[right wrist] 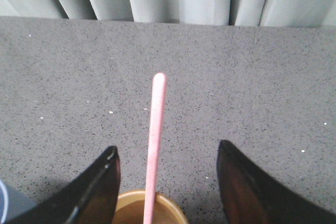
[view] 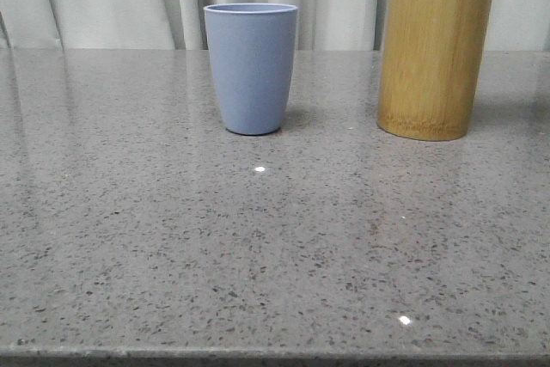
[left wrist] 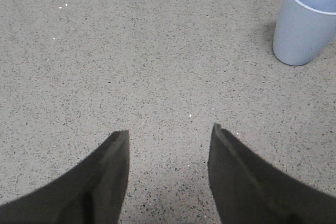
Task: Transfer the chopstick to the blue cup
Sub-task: 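Grasp the pink chopstick in the bamboo cup with the right gripper, lift, then carry the pink chopstick over the blue cup and lower it in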
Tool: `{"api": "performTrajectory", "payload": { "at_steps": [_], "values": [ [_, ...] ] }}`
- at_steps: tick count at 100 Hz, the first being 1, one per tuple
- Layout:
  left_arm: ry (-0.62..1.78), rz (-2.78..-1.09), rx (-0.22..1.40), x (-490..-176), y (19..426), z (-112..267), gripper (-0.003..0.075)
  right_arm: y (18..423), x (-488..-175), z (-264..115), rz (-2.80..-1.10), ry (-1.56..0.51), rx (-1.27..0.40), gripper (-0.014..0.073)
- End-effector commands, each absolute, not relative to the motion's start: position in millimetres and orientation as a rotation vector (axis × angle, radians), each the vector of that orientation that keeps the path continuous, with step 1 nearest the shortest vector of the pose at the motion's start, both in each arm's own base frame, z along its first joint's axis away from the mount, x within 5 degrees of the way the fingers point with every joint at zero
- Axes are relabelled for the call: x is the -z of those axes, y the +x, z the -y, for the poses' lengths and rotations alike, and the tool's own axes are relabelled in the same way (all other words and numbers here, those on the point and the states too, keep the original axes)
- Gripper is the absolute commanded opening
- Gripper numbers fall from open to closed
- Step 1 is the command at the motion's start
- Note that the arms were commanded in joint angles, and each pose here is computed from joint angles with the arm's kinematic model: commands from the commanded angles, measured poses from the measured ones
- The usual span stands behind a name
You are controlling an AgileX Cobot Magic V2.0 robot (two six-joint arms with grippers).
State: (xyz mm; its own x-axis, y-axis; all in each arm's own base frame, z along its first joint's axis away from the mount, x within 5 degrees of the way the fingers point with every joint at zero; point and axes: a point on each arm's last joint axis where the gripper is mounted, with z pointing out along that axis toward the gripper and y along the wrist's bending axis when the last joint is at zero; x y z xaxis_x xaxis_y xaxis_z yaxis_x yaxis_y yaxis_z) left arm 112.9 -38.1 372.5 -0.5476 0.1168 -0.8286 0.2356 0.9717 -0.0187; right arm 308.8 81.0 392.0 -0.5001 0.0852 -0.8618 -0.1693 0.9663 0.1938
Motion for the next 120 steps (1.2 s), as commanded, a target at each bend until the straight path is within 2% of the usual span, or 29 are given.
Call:
{"api": "performTrajectory", "payload": {
  "at_steps": [1, 43, 54, 69, 81, 89, 103, 120],
  "values": [
    [0.242, -2.050, 0.183, -386.9, 114.3, 39.3, 0.0348, 312.9, -414.2, -83.5, -1.950, -0.053, -0.339, 0.0426],
    [0.247, -2.044, 0.163, -387.2, 114.7, 38.2, 0.0348, 345.7, -398.1, -92.2, -1.977, -0.045, -0.344, 0.0417],
    [0.247, -2.044, 0.163, -387.2, 114.7, 38.2, 0.0348, 346.5, -398.1, -92.4, -1.971, -0.044, -0.345, 0.0325],
    [0.247, -2.044, 0.161, -387.2, 114.8, 38.1, 0.0348, 346.6, -398.4, -92.4, -1.967, -0.044, -0.345, 0.0100],
    [0.247, -2.044, 0.161, -387.2, 114.8, 38.1, 0.0348, 347.1, -399.5, -92.4, -1.954, -0.043, -0.347, -0.0013],
    [0.247, -2.044, 0.161, -387.2, 114.8, 38.1, 0.0348, 347.1, -399.7, -92.4, -1.952, -0.043, -0.347, -0.0045],
    [0.247, -2.044, 0.161, -387.2, 114.8, 38.1, 0.0348, 341.5, -407.3, -91.0, -1.930, -0.043, -0.351, -0.0050],
    [0.248, -2.043, 0.158, -387.3, 114.8, 38.0, 0.0348, 321.5, -437.0, -85.5, -1.804, -0.049, -0.359, -0.0050]
  ]
}}
